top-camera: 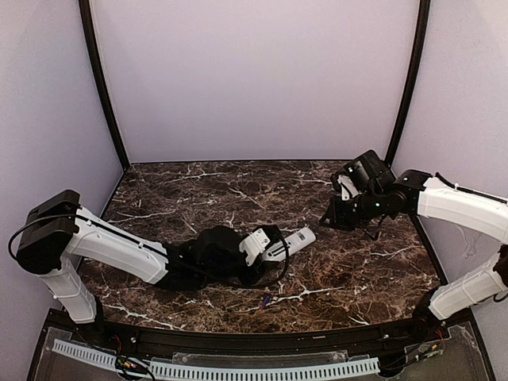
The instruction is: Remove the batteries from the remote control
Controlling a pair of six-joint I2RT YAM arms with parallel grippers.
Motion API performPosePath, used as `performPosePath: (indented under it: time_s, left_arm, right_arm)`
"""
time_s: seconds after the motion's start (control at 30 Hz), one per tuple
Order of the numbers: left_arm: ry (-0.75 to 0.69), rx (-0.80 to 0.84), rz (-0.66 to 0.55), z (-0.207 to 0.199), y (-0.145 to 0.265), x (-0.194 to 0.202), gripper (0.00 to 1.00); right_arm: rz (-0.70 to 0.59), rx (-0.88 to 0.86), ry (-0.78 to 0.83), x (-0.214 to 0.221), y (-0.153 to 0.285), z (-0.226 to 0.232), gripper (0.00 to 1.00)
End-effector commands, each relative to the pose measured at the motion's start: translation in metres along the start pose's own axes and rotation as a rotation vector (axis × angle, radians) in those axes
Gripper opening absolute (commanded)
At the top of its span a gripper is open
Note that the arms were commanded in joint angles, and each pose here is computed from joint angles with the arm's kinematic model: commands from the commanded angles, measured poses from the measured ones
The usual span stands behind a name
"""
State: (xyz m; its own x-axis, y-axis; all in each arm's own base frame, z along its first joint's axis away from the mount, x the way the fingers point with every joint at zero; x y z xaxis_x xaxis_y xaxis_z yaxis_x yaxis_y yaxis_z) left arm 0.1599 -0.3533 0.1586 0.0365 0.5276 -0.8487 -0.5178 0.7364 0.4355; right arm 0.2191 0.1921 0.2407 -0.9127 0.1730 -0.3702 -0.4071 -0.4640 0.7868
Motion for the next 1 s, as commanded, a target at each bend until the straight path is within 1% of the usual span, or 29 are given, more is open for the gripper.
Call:
performPosePath:
  time_s: [0.0,0.17,0.3,0.33,0.47,0.57,0.7,0.8,0.97]
  left_arm:
    - [0.06,-0.167,0.066,0.024,0.022,0.01,0.01]
    - [0.126,-0.325,0.146,0.042,0.035,0.025,0.0]
    - [0.217,-0.478,0.238,0.061,0.044,0.044,0.0]
    - [0.256,-0.528,0.247,0.069,0.047,0.049,0.0]
    - [0.321,-0.634,0.291,0.079,0.053,0.065,0.0]
    - [0.374,-0.667,0.316,0.079,0.05,0.074,0.0]
    - [0.452,-0.658,0.307,0.076,0.039,0.078,0.0]
    - [0.474,-0.646,0.308,0.074,0.029,0.078,0.0]
    - [0.514,-0.689,0.34,0.075,0.017,0.08,0.0]
  right_arm:
    - [-0.111,-0.006,0.005,-0.016,0.011,0.005,0.0]
    - [-0.106,0.0,0.002,-0.017,0.003,0.004,0.0]
    - [-0.09,-0.007,0.003,-0.015,-0.003,0.003,0.0]
    - [-0.084,-0.01,0.004,-0.014,-0.005,0.003,0.0]
    - [-0.078,-0.023,0.004,-0.012,-0.009,0.002,0.0]
    - [-0.075,-0.029,0.006,-0.011,-0.012,0.0,0.0]
    - [-0.061,-0.031,0.015,-0.012,-0.018,0.002,0.0]
    - [-0.058,-0.035,0.023,-0.014,-0.02,0.004,0.0]
    - [-0.053,-0.033,0.031,-0.015,-0.022,0.005,0.0]
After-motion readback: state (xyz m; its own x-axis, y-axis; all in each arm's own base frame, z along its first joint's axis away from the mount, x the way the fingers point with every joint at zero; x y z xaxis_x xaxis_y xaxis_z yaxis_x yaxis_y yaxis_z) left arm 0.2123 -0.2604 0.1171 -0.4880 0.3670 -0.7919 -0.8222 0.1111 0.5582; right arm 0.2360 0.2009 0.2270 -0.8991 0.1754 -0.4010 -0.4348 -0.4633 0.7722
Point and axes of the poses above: each gripper's point midway between its finger pads, its own y axis back along the fingers, its own z axis along the line the jaws close on, x = y × z, the point moved 10 cm from there along y, back along the fingers, and after that the axes turned 10 degrees about -y, right-handed, at the moved point
